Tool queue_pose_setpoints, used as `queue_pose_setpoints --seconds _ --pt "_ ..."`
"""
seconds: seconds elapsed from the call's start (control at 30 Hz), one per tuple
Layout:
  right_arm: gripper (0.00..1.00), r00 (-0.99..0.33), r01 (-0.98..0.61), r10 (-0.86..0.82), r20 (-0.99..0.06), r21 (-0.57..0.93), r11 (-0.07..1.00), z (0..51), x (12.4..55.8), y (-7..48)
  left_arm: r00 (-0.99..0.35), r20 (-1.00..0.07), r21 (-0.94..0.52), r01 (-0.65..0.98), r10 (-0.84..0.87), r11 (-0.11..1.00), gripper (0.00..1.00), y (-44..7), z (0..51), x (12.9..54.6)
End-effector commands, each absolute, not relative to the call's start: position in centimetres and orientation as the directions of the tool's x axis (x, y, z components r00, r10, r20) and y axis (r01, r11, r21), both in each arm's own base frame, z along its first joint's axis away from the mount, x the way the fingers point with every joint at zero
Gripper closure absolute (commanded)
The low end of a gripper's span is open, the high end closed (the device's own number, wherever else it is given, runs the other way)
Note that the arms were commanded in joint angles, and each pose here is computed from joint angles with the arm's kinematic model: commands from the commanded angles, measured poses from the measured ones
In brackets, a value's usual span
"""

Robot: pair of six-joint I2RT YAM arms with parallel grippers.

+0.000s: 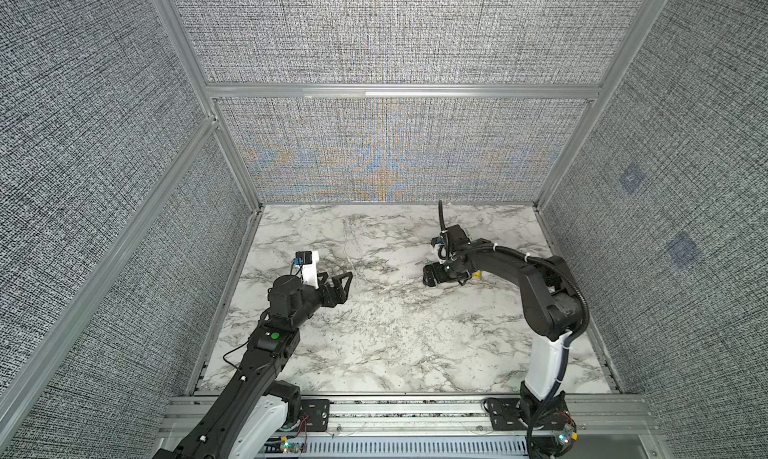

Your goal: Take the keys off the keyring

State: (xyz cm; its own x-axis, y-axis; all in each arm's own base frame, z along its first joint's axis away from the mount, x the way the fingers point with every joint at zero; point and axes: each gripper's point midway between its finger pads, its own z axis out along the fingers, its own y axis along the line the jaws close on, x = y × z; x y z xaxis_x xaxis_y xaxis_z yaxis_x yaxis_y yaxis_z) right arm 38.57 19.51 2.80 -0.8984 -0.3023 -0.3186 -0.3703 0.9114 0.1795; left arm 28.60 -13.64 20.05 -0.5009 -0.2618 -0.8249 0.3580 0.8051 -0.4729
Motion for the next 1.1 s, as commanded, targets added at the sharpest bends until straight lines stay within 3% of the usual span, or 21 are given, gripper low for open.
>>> queue_pose_setpoints --seconds 0.0,0.47,0.57,0.67,0.9,1.07 --pt "0.02 -0.921 -0.376 -0.342 -0.187 0.199 0.905 1.7 34.7 18.4 -0.496 -0.826 -0.475 0.353 -0.270 0.806 0.10 -13.6 20.1 28.7" --pt "0.03 -0.917 -0.397 -0.392 -0.068 0.245 0.885 2.4 27.9 16.9 -0.495 -0.821 -0.489 0.354 -0.284 0.797 0.10 -13.6 20.0 28.0" --pt "0.03 -0.910 -0.414 -0.397 -0.123 0.204 0.887 4.4 28.5 16.5 -0.503 -0.818 -0.491 0.358 -0.279 0.794 0.10 -13.8 19.8 27.8" --pt "0.07 -0.880 -0.438 -0.408 -0.242 0.086 0.895 7.5 30.4 15.8 -0.513 -0.814 -0.490 0.357 -0.271 0.795 0.10 -13.9 19.4 27.7" --pt "0.14 -0.723 -0.545 -0.545 -0.425 -0.134 0.827 12.0 32.8 17.0 -0.516 -0.818 -0.479 0.368 -0.254 0.797 0.12 -14.5 19.1 28.4" --pt "0.38 -0.677 -0.581 -0.600 -0.426 -0.191 0.791 11.4 33.2 17.4 -0.536 -0.817 -0.463 0.394 -0.210 0.794 0.14 -15.5 18.7 29.3"
